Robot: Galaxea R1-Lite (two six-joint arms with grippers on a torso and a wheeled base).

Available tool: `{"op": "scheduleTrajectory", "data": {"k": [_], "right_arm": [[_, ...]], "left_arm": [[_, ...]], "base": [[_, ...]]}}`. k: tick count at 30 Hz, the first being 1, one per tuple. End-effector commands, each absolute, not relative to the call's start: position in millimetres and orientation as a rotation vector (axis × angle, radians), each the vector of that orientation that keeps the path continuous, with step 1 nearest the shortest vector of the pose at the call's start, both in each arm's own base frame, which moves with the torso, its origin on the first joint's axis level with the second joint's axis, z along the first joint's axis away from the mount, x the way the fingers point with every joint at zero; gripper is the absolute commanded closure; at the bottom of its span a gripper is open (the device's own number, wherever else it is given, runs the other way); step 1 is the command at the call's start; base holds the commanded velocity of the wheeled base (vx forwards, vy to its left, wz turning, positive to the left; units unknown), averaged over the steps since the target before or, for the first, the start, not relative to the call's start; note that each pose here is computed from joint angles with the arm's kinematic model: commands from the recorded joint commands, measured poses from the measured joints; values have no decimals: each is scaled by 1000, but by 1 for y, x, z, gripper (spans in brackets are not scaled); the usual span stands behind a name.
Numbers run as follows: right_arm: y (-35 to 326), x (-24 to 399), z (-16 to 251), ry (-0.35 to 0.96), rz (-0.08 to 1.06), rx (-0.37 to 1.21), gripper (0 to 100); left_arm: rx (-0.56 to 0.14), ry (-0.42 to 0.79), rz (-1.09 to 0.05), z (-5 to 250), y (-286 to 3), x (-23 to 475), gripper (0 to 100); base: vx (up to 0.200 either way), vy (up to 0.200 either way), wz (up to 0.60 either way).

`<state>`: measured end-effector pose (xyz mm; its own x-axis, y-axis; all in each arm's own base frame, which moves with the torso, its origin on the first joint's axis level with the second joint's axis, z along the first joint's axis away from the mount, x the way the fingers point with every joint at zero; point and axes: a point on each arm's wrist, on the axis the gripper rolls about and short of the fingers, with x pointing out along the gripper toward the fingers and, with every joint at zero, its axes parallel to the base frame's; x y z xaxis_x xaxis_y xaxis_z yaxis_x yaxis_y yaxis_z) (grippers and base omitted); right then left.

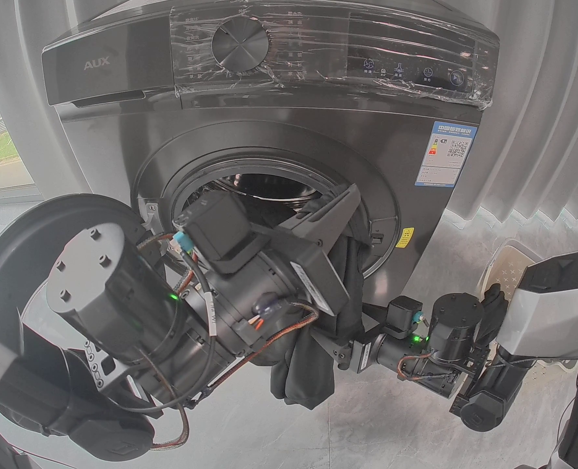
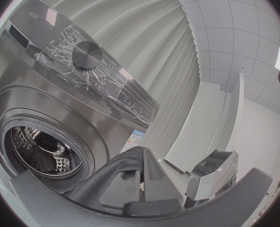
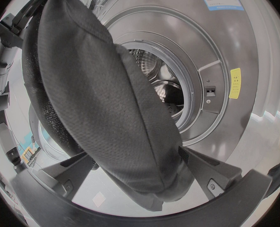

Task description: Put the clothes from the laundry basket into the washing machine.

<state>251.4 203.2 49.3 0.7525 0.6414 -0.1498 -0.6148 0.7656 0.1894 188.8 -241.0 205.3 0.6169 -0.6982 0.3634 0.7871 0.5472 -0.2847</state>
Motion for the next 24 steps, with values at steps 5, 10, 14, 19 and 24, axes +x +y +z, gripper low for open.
{"op": "scheduleTrajectory", "data": {"k": [5, 10, 14, 19, 24], "right_arm": [[217, 265, 31, 225, 696, 125, 0], [222, 270, 23, 232, 701, 124, 0], [225, 273, 18, 232, 701, 124, 0], [227, 277, 14, 236, 700, 130, 0], [230, 281, 9, 237, 696, 134, 0]], "left_arm": [[-452, -227, -889, 208, -241, 188, 100], [-453, -228, -889, 208, -241, 188, 100], [-453, -232, -889, 209, -241, 188, 100], [-455, -236, -888, 210, -241, 189, 100], [-458, -238, -889, 211, -240, 189, 100]], "base": [[0, 0, 0], [0, 0, 0], [0, 0, 0], [0, 0, 0], [0, 0, 0]]}}
